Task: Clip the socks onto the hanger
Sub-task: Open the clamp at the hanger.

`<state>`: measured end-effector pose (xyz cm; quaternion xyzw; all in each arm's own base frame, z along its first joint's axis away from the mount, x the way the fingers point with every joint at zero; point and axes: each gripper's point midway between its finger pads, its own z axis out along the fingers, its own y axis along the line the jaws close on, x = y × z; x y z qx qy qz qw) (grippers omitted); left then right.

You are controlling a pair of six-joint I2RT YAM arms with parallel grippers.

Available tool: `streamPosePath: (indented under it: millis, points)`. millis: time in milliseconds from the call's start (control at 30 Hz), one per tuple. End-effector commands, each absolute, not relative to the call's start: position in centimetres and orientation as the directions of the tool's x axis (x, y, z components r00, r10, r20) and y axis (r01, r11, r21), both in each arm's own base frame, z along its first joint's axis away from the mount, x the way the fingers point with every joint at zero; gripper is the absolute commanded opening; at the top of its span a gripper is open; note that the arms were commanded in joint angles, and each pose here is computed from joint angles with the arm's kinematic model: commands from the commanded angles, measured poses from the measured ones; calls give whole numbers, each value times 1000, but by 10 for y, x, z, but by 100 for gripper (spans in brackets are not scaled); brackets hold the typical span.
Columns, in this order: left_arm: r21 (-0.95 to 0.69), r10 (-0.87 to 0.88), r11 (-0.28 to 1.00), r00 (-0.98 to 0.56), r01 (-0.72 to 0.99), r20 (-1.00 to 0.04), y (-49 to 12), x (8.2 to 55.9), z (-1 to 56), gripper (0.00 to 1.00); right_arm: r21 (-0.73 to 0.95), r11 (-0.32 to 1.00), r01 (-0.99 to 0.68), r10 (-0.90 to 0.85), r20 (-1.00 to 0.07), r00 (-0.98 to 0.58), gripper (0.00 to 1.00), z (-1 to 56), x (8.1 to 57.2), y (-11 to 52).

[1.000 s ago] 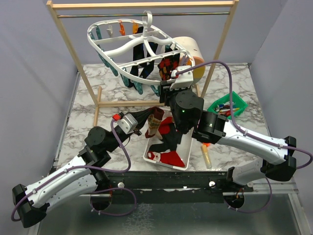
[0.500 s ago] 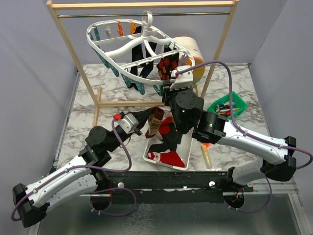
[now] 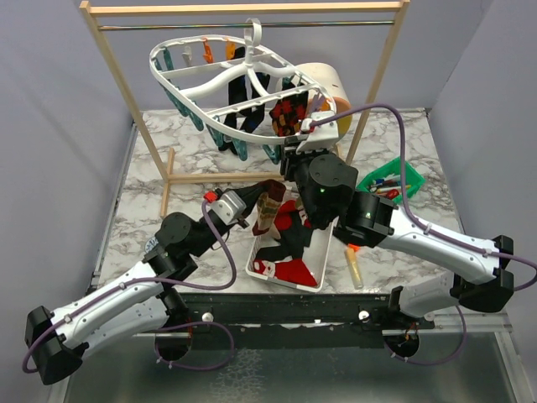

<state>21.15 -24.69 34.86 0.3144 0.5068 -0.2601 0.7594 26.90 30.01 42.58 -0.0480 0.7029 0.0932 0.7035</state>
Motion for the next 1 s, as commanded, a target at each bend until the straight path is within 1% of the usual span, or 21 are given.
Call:
streamPosePath:
  millis: [0,267,600,967]
  points:
    - [205,-132,736,434,645,-891,-239,221,386,0,164,955,-247,169,-986,-1,0,443,260,297]
    - [207,-152,772,492,601,-857,-241,232,407,0,201,941,-273,205,-979,-14,0,446,254,293]
    - [188,-197,763,499,618,-844,-247,232,417,0,213,935,-283,216,-976,-22,0,441,254,296]
    - [187,-209,755,502,628,-839,-248,229,421,0,223,929,-296,222,-974,-35,0,438,254,303]
